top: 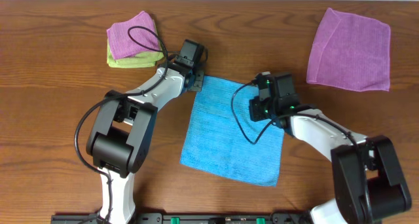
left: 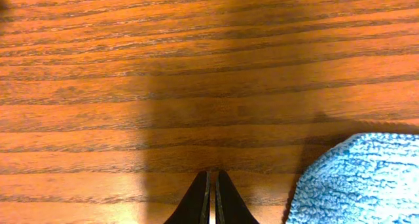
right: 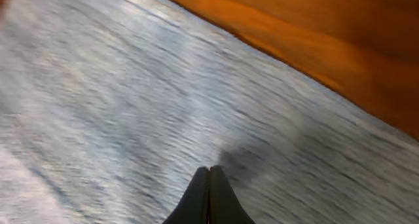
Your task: Fold the cloth
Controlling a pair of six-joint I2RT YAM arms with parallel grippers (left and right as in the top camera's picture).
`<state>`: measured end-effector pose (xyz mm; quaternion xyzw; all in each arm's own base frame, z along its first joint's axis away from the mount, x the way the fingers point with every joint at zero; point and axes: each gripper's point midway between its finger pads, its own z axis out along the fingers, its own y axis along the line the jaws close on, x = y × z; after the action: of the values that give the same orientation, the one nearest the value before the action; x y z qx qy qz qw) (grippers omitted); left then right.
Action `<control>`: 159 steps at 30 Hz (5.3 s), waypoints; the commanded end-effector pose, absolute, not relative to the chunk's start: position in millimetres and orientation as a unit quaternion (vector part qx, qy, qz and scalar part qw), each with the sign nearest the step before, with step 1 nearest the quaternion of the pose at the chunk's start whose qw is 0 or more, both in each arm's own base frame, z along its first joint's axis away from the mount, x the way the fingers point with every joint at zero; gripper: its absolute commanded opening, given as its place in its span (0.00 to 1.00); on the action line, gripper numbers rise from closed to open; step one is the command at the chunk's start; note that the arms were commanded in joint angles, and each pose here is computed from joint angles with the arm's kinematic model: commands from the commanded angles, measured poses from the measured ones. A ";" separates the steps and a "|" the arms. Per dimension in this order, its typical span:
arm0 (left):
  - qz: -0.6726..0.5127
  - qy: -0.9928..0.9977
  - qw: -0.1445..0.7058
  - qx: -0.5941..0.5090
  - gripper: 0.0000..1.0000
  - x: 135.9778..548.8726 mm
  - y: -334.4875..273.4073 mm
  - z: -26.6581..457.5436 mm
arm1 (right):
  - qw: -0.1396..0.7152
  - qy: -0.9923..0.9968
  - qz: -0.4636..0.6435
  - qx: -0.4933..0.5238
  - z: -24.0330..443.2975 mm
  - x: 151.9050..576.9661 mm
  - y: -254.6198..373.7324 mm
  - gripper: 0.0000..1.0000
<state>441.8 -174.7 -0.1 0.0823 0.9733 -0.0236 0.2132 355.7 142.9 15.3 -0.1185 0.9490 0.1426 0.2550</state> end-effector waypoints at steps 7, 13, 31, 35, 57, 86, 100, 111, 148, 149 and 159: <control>0.019 0.967 0.240 0.084 0.06 470.4 -162.3 49.0 | 0.242 0.953 0.131 -0.130 26.5 360.8 149.7 0.01; -0.078 0.962 0.214 0.152 0.06 455.5 -201.3 89.3 | 0.185 0.972 0.085 -0.117 56.1 359.1 136.3 0.02; -0.148 0.955 0.111 0.230 0.06 410.3 -255.6 10.3 | 0.175 0.960 0.040 0.215 21.6 358.0 48.4 0.01; -0.145 0.956 0.109 0.229 0.06 409.7 -257.8 5.6 | 0.156 0.956 0.039 0.245 9.6 353.4 51.2 0.02; -0.018 0.986 0.129 0.104 0.06 449.6 -184.1 -34.8 | 0.178 0.969 0.044 0.165 -42.8 383.7 65.5 0.02; 0.014 0.978 0.200 0.056 0.98 482.8 -158.5 26.2 | 0.213 0.972 0.101 -0.005 13.1 426.8 103.0 0.99; 0.003 0.985 0.121 0.124 0.95 383.0 -133.6 136.0 | 0.154 0.979 0.131 0.007 115.2 337.3 102.5 0.99; -0.116 0.986 0.036 0.117 0.95 255.9 -134.7 116.4 | 0.156 0.958 0.220 0.101 98.8 234.5 110.9 0.99; -0.269 0.949 -0.011 -0.165 0.94 206.4 -170.7 -2.4 | 0.180 0.937 0.194 0.227 34.2 210.2 98.7 0.99; -0.268 0.950 -0.012 -0.161 0.93 204.8 -172.3 -2.5 | 0.182 0.937 0.191 0.228 34.1 210.6 97.8 0.99; -0.256 0.958 0.000 -0.130 0.93 200.1 -182.3 -4.7 | 0.184 0.937 0.188 0.229 33.8 210.9 96.6 0.99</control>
<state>216.5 -195.6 18.1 -0.1129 0.9477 -0.2976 0.0259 211.7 96.7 34.9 0.2325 0.9354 0.1949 0.1816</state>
